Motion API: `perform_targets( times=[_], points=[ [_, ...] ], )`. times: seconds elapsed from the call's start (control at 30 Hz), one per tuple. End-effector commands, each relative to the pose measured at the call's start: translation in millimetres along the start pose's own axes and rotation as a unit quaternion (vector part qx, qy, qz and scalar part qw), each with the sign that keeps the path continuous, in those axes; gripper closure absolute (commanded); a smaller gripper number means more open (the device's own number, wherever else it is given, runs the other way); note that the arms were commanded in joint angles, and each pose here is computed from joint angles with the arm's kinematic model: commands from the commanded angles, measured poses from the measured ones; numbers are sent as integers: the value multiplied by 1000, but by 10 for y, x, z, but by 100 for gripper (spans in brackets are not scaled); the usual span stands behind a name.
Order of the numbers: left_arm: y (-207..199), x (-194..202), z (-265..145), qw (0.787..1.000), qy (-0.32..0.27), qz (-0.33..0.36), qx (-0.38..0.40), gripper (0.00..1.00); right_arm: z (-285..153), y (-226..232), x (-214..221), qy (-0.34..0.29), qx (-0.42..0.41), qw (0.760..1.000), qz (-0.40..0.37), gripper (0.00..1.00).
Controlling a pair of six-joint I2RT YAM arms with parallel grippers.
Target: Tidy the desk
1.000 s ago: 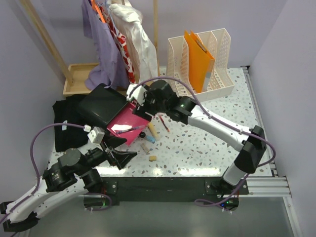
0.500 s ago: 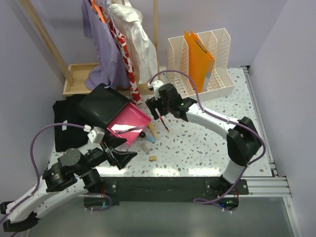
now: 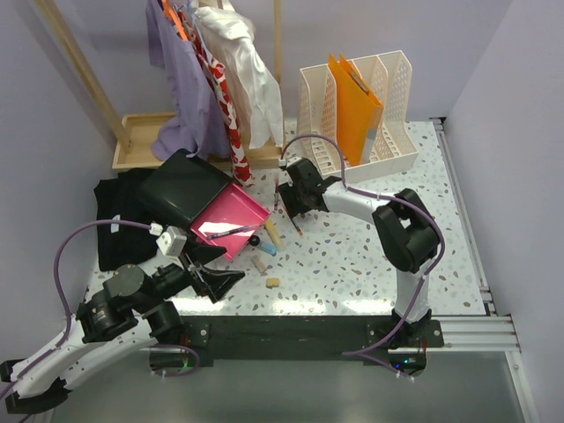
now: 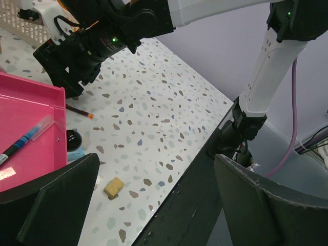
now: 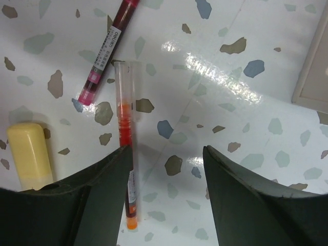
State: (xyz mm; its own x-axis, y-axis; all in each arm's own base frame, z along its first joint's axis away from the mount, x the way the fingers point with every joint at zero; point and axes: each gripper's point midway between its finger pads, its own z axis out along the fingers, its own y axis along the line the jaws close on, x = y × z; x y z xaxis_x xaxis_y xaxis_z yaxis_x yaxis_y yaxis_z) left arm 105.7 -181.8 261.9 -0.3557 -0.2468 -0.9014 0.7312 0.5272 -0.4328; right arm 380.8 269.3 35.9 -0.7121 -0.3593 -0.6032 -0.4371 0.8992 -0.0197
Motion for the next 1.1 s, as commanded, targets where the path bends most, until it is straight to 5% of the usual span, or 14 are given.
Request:
perform_targets(
  times=[0.0, 0.27, 0.5, 0.67, 1.07],
  points=[
    [-29, -65, 32, 1000, -15, 9, 9, 0, -35, 88, -139, -20, -17, 1000, 10, 39],
    [-34, -74, 31, 1000, -16, 10, 10, 0, 86, 112, 19, 4, -20, 1000, 8, 41],
    [-37, -75, 25, 1000, -17, 10, 11, 0, 154, 77, 94, 16, -12, 1000, -10, 67],
    [-35, -77, 28, 1000, -17, 10, 11, 0, 181, 2, 150, 23, 5, 999, -23, 75],
    [-35, -72, 27, 1000, -17, 10, 11, 0, 239, -82, 293, 48, 22, 997, -50, 65]
  ],
)
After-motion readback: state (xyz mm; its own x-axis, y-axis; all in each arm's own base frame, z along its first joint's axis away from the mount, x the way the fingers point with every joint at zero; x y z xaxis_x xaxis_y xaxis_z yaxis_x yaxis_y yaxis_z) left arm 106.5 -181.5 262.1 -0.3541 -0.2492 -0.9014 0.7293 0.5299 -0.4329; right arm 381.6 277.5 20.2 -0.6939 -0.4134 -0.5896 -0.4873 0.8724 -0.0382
